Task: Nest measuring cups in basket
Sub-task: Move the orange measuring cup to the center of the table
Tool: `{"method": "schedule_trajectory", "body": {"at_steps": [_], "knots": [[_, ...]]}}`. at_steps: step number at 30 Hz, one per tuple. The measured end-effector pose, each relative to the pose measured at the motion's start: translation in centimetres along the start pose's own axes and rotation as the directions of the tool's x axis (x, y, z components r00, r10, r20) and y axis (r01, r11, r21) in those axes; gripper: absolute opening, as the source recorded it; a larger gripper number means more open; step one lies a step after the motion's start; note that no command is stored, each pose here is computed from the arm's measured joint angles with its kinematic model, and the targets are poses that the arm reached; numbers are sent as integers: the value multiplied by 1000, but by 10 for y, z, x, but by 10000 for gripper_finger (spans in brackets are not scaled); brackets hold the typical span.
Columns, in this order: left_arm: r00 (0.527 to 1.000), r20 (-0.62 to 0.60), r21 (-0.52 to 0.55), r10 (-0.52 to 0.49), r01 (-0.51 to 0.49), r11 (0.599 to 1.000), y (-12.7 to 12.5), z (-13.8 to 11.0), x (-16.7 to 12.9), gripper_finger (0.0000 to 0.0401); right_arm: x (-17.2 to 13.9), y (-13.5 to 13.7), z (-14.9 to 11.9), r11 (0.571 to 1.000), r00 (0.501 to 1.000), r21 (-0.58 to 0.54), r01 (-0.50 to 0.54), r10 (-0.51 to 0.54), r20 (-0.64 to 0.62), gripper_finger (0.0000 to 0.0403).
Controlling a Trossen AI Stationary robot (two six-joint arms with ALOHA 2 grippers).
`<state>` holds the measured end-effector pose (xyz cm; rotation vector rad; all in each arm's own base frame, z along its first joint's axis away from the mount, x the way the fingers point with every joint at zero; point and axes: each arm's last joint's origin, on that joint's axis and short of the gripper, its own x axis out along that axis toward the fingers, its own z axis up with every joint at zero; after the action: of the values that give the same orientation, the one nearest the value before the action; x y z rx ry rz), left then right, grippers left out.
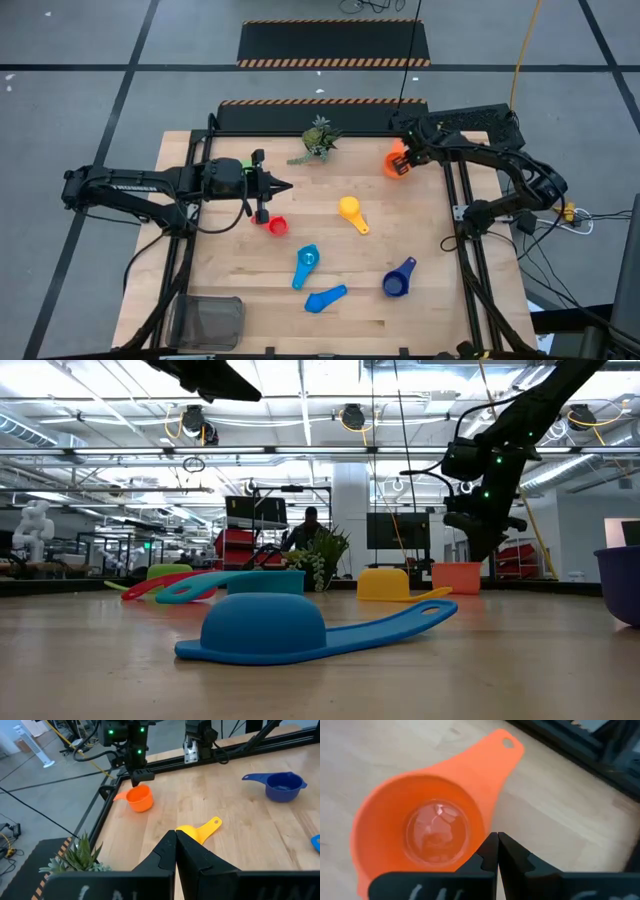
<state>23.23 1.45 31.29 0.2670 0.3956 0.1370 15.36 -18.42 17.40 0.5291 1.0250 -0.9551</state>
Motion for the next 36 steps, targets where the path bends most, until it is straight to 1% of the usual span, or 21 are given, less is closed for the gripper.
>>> {"method": "schedule_trajectory", "body": {"at_steps": [4, 8, 16, 19, 23, 26, 29, 32, 36], "knots": [[1000, 0, 6, 0, 0, 1000, 0, 0, 0, 8, -6, 5, 0, 1000, 999, 25, -16, 15, 29, 3], [1000, 0, 14, 0, 0, 1000, 0, 0, 0, 8, -13, 6, 1, 999, 998, 45, -26, 23, 60, 28], [1000, 8, 29, 4, -4, 1000, 0, 1, 0, 8, -15, 5, -1, 998, 999, 61, -25, 22, 47, 124], [1000, 12, 30, 5, -5, 1000, 1, 1, 0, 8, -15, 6, 0, 997, 998, 60, -48, 45, 48, 159], [1000, 13, 31, 5, -5, 1000, 1, 1, 0, 8, -15, 6, 1, 996, 997, 70, -52, 48, 63, 197], [1000, 15, 31, 5, -6, 1000, 1, 1, 0, 8, -14, 7, 1, 996, 997, 70, -51, 47, 60, 217], [1000, 15, 31, 5, -6, 1000, 1, 1, 0, 8, -9, 7, 1, 997, 998, 66, -39, 37, 42, 228], [1000, 15, 25, 5, -5, 1000, 1, 1, 0, 8, -1, 7, 0, 998, 1000, 62, -14, 13, 20, 229], [1000, 15, 10, 5, -5, 1000, 1, 1, 0, 8, 4, 9, 4, 998, 999, 59, -19, 16, 37, 210]]}}
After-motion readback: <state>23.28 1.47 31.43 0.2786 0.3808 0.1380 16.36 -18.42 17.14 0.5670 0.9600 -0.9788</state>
